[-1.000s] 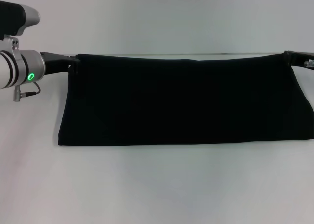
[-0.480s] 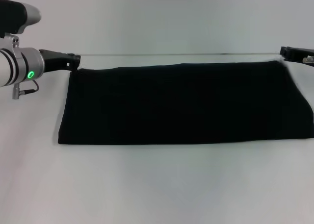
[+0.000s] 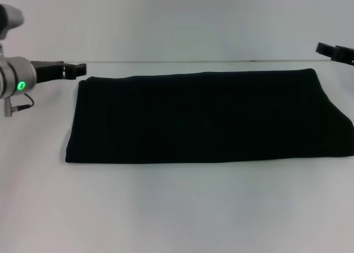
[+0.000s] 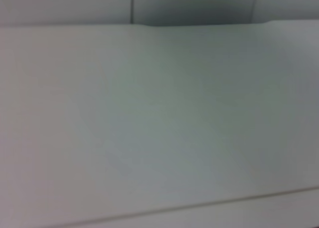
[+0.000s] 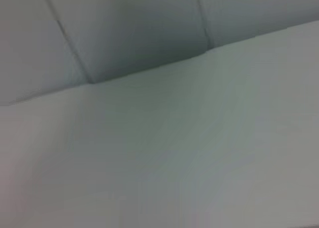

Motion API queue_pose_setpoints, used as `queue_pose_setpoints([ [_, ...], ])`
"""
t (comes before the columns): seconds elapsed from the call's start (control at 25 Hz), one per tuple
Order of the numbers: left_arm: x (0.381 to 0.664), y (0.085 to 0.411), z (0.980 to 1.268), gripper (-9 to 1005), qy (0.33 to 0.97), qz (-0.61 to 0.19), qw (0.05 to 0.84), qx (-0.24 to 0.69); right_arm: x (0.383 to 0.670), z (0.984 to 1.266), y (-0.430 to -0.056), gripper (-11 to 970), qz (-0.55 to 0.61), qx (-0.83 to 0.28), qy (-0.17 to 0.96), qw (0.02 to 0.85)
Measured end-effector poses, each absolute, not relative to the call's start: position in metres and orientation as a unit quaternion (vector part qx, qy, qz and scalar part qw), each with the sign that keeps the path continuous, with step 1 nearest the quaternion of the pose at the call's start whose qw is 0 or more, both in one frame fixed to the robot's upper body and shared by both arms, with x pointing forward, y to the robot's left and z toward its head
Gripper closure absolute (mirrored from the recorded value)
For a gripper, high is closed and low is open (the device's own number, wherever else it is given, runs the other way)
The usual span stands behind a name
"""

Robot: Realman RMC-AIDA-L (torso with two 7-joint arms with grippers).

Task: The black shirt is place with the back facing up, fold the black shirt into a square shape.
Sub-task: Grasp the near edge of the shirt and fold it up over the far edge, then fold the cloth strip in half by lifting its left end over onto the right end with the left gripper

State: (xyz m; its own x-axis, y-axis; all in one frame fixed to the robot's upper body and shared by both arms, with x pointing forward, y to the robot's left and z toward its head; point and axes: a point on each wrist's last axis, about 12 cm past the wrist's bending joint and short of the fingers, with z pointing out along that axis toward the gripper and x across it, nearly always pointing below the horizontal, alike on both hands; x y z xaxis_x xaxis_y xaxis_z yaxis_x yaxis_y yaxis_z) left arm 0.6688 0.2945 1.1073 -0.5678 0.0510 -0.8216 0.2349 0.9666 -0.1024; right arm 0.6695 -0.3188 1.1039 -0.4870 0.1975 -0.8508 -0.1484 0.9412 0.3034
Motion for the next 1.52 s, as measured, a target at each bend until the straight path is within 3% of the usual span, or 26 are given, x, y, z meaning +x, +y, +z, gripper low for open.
queue_pose_setpoints([
  [0.24,0.634,0.302,1.120,457,0.874,-0.249,0.406,0.101,0.638,1.103,-0.332,352,0.285,-0.015,0.820,0.496],
  [0.32,0.618,0.305,1.125,201,0.865,-0.303,0.385,0.107,0.625,1.101,-0.333,303,0.317,-0.032,0.813,0.487],
  [0.36,0.604,0.308,1.129,194,0.857,-0.352,0.361,0.106,0.614,1.100,-0.334,279,0.339,-0.047,0.807,0.481],
  [0.44,0.604,0.308,1.129,179,0.857,-0.352,0.361,0.106,0.609,1.099,-0.335,265,0.347,-0.054,0.804,0.479],
  [0.48,0.590,0.314,1.131,172,0.851,-0.402,0.327,0.088,0.604,1.099,-0.336,258,0.353,-0.064,0.802,0.478],
  [0.6,0.576,0.319,1.128,151,0.851,-0.438,0.285,0.057,0.595,1.097,-0.336,238,0.361,-0.088,0.799,0.474],
  [0.96,0.557,0.315,1.105,122,0.865,-0.476,0.128,-0.091,0.604,1.100,-0.324,204,0.351,-0.121,0.815,0.446],
  [1.16,0.557,0.316,1.099,123,0.849,-0.492,0.105,-0.160,0.614,1.106,-0.312,70,0.345,-0.144,0.812,0.449],
  [1.52,0.554,0.325,1.090,123,0.823,-0.500,0.091,-0.253,0.621,1.117,-0.294,30,0.338,-0.196,0.802,0.451],
])
